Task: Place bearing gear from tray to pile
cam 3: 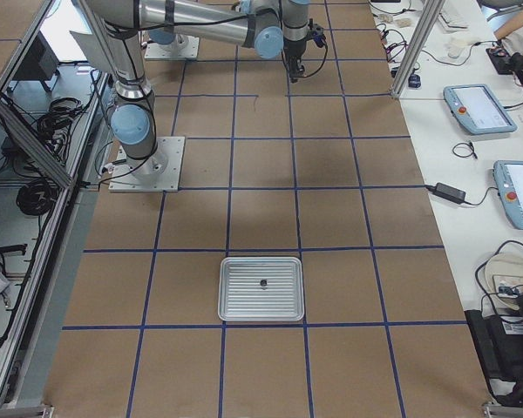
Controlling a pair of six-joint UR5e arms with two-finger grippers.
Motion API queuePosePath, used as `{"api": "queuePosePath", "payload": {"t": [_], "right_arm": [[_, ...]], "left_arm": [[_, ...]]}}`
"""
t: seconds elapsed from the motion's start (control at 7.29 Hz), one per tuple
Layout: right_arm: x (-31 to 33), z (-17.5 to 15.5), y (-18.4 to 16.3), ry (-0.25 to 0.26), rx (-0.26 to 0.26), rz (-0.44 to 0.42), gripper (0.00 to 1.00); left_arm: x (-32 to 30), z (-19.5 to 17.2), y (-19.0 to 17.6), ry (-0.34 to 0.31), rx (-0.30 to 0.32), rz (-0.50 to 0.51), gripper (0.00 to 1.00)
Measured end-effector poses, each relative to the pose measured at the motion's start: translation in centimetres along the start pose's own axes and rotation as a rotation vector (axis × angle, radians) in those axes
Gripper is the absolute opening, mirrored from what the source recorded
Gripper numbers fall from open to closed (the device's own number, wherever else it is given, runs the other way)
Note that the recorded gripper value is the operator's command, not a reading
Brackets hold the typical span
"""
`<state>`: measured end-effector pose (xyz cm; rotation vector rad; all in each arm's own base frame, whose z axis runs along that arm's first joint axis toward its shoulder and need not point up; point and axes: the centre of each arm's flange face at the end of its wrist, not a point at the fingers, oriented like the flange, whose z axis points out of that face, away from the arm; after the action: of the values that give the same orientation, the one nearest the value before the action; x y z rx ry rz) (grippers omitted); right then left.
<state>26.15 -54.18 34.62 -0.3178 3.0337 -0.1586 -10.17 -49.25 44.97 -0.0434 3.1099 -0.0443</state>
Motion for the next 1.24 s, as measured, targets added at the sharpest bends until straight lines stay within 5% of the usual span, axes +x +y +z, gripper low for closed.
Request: {"api": "queuePosePath", "payload": {"t": [0.41, 0.82, 1.24], "right_arm": [[-9.5, 9.4, -1.1, -0.032, 0.084, 0.134, 0.37], [-10.4, 10.5, -0.8, -0.031, 0.083, 0.122, 0.56], [-8.7, 8.2, -0.7, 0.008, 0.051, 0.050, 0.59]], "left_arm": [[0.0, 0.3, -0.1, 0.002, -0.006, 0.002, 1.00], [0.0, 1.0, -0.6, 0.001, -0.019, 0.002, 1.00], [0.0, 2.7, -1.9, 0.003, -0.035, -0.014, 1.00]]}}
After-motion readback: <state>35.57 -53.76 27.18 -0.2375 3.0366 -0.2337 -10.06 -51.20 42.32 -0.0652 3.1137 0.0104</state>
